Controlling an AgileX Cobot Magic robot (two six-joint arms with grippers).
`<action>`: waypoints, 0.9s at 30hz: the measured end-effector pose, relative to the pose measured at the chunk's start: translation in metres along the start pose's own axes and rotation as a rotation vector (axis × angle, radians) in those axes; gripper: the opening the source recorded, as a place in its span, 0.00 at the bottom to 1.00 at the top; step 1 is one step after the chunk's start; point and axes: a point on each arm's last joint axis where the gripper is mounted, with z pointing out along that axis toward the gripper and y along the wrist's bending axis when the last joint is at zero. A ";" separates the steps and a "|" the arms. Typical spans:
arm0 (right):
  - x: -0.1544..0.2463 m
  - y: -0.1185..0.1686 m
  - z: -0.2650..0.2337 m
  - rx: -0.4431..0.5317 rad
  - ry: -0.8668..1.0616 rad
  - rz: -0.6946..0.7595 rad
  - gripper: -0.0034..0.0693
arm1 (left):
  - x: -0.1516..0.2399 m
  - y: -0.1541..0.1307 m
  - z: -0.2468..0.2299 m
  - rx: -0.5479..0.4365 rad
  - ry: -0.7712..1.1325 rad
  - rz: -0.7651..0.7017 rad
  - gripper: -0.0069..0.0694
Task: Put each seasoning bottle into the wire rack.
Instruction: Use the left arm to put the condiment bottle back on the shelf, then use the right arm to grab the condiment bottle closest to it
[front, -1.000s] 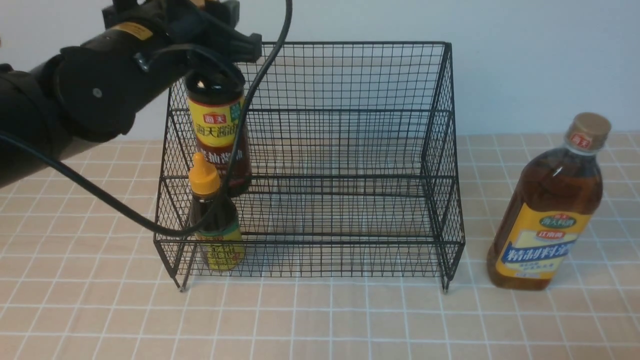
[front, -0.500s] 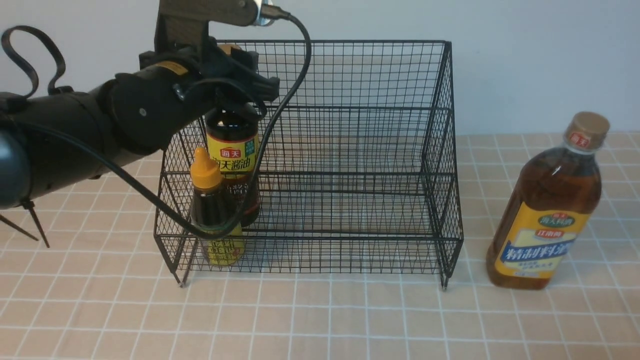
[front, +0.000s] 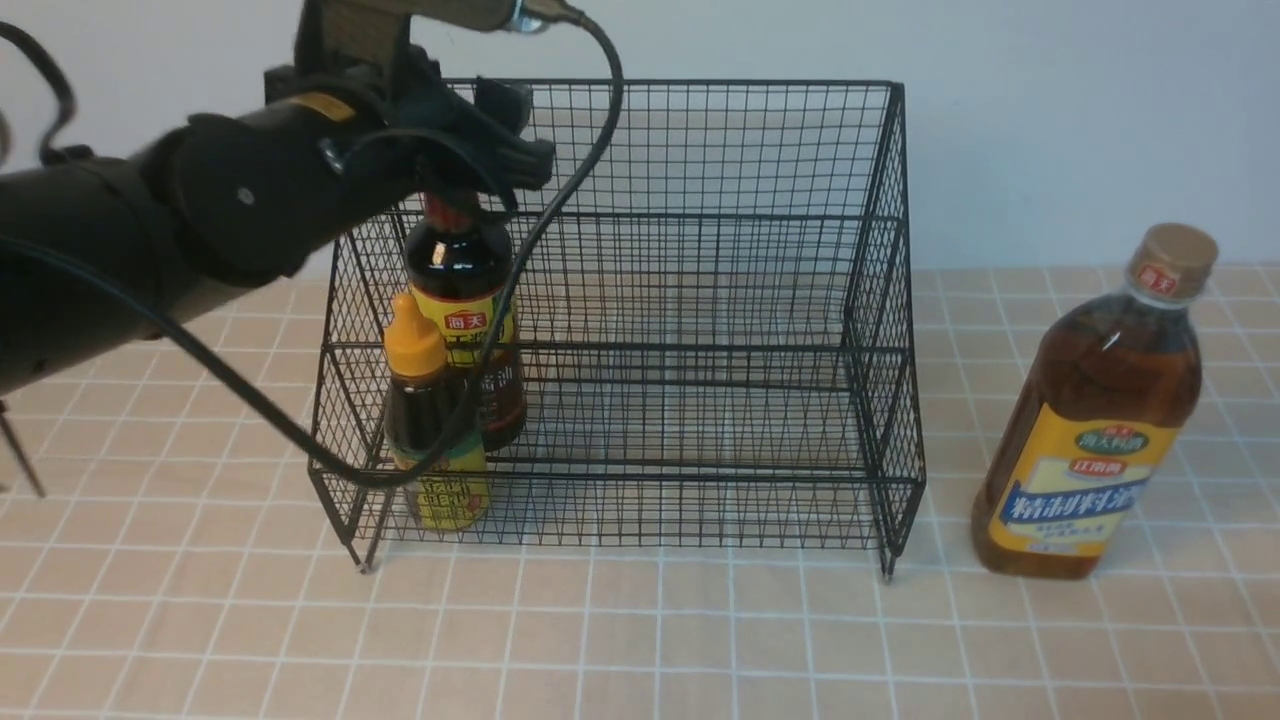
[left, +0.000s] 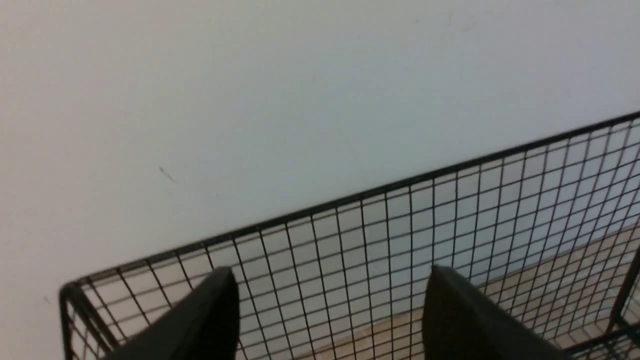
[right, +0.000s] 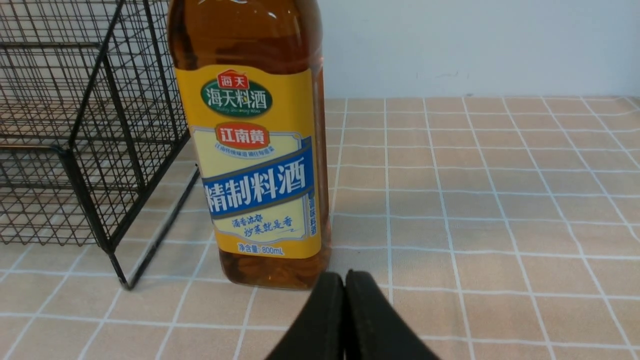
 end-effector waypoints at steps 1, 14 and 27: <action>0.000 0.000 0.000 0.000 0.000 0.000 0.03 | -0.004 0.000 -0.004 0.001 -0.011 -0.002 0.67; 0.000 0.000 0.000 0.000 0.000 0.000 0.03 | -0.051 -0.008 -0.115 0.315 0.120 -0.073 0.18; 0.000 0.000 0.000 0.000 0.000 0.000 0.03 | -0.025 0.021 -0.212 0.149 0.325 -0.134 0.08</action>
